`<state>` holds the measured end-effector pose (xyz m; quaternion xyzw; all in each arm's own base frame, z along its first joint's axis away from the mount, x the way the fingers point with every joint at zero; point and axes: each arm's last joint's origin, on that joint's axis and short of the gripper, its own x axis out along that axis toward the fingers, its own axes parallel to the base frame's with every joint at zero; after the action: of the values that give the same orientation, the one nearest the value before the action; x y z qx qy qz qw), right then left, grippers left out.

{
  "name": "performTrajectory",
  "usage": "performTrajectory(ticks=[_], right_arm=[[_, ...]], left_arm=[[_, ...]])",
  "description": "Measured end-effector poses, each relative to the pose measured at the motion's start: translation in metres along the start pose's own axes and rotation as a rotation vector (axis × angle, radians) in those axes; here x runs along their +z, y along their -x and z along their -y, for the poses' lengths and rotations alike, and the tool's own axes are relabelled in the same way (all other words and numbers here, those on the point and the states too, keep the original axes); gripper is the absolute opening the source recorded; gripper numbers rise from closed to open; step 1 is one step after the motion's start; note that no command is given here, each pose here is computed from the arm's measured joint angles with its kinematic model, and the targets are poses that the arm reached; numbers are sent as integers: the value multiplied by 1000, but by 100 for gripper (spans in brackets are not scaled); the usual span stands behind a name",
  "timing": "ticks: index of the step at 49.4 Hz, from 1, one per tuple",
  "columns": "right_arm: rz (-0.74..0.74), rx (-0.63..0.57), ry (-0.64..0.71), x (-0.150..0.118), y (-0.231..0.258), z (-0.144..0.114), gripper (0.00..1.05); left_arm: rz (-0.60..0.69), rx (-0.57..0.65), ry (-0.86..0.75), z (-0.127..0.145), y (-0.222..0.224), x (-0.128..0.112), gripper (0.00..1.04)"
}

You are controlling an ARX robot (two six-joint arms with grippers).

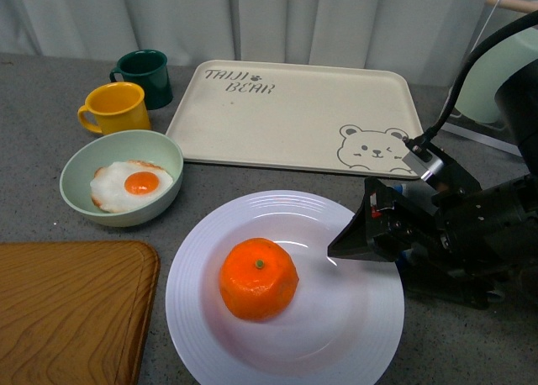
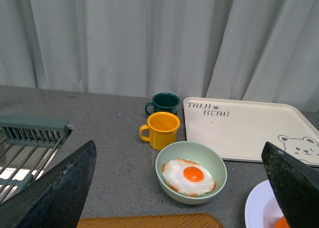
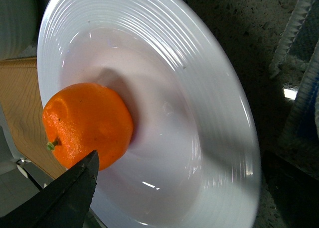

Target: Place orange and plate with both arms

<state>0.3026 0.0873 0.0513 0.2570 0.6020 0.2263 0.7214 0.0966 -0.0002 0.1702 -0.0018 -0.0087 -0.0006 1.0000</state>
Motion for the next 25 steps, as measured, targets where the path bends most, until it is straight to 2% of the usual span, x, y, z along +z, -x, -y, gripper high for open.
performTrajectory(ticks=[18, 20, 25], right_arm=[[-5, 58, -93, 1, -15, 0, 95], [-5, 57, -107, 2, -17, 0, 92], [-14, 36, -141, 1, -22, 3, 73]], left_arm=[[0, 0, 0, 0, 0, 0, 98], [0, 0, 0, 0, 0, 0, 98], [0, 0, 0, 0, 0, 0, 98]])
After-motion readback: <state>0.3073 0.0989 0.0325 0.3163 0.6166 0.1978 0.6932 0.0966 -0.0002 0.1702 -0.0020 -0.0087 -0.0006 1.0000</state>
